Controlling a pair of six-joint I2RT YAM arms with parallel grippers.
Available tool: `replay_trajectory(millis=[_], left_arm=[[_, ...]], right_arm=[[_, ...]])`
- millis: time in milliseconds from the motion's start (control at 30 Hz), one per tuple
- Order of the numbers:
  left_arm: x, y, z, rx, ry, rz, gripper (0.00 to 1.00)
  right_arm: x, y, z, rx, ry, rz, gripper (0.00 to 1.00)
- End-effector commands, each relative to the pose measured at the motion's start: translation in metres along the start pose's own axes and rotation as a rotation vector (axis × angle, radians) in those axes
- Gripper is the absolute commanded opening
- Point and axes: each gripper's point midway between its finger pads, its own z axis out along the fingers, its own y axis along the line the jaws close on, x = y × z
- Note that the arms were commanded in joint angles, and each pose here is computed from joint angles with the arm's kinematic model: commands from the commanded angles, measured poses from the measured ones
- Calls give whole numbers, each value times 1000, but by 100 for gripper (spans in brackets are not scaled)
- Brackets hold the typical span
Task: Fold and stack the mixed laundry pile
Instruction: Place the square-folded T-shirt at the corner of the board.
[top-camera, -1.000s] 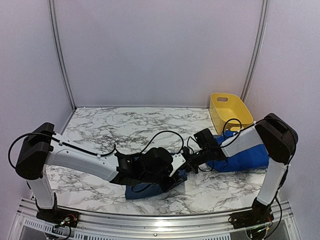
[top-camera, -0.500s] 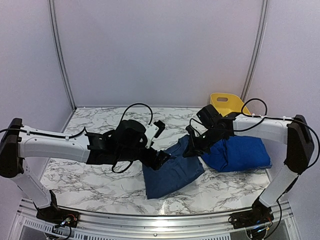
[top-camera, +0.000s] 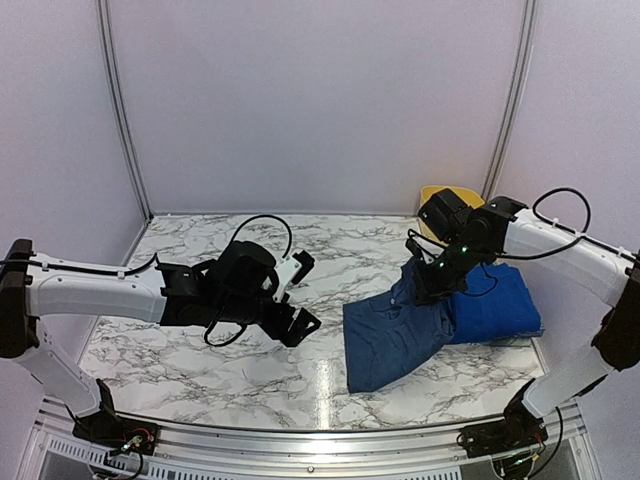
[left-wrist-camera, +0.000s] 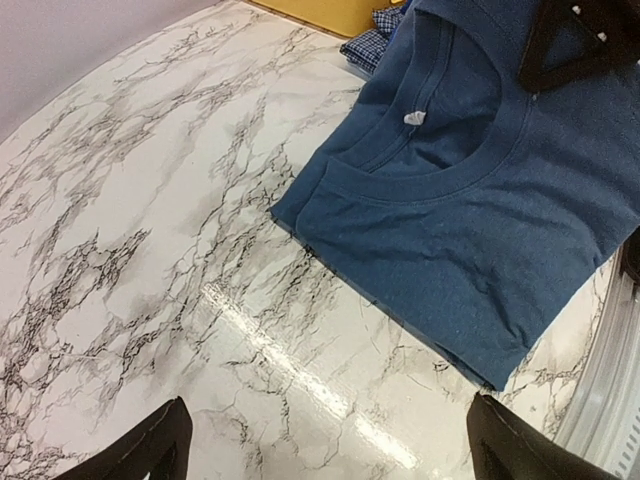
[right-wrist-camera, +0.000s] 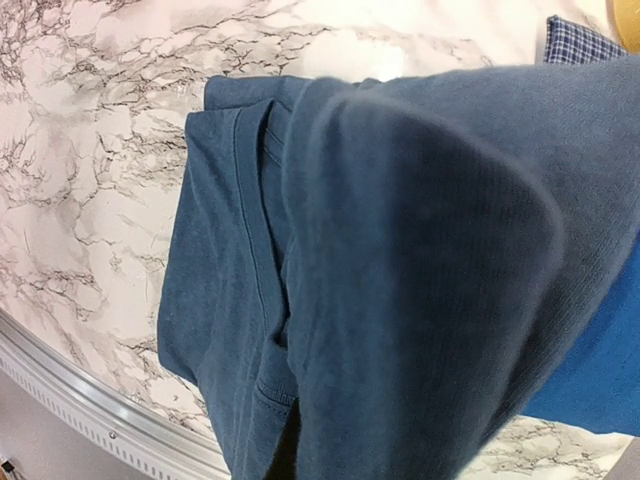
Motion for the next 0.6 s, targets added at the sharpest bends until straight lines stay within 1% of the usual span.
replay_trajectory(millis=[0,367,567], left_arm=[[3,-1,-8,20,22,28,99],[9,-2,-8,29,46,35,99],[11,-2,-8,35,55,33,99]], right_arm=[[-16,0,-33,37,-84,-36,0],[-29,-17,-74,164,-147,-18,0],[-33,-31,-107,218,-198,15,0]])
